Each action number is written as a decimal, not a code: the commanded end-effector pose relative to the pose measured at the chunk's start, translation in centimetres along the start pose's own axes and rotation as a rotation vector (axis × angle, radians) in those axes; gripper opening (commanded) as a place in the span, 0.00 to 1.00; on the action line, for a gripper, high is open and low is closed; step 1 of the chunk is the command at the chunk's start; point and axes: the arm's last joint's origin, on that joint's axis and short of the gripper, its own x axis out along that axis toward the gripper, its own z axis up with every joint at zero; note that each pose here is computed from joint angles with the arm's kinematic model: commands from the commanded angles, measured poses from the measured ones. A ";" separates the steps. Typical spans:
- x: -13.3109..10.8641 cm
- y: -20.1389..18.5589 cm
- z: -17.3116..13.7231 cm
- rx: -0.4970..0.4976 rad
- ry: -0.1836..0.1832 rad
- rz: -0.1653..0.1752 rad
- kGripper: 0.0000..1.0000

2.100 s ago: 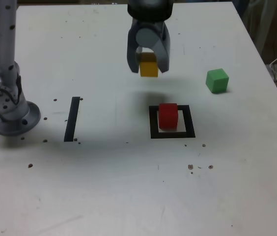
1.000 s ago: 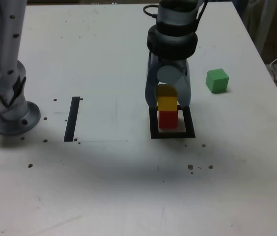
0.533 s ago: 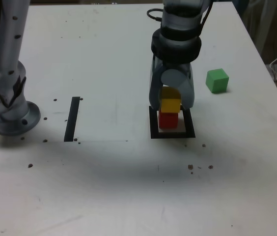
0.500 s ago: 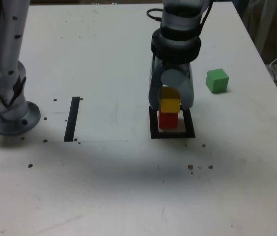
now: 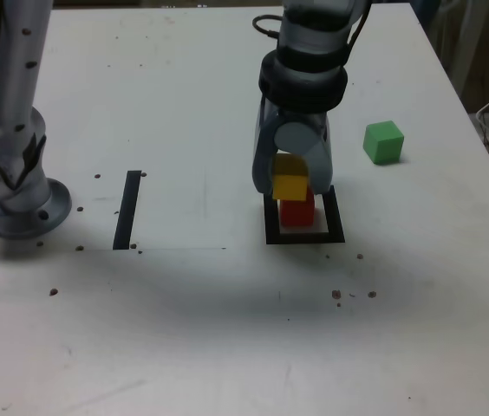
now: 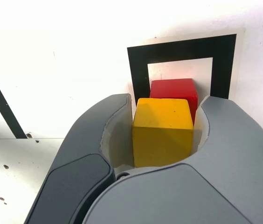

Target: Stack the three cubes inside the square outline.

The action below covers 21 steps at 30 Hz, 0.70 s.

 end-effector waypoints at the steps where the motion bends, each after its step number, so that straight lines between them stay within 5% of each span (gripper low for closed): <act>1: -0.2 -0.1 -0.2 0.003 -0.008 -0.005 0.33; 13: -0.2 -0.1 0.1 0.005 -0.035 -0.008 0.35; 16: 0.0 -0.1 0.1 0.005 -0.031 -0.008 0.45; 21: 0.3 -0.1 -0.1 0.005 -0.015 -0.009 0.77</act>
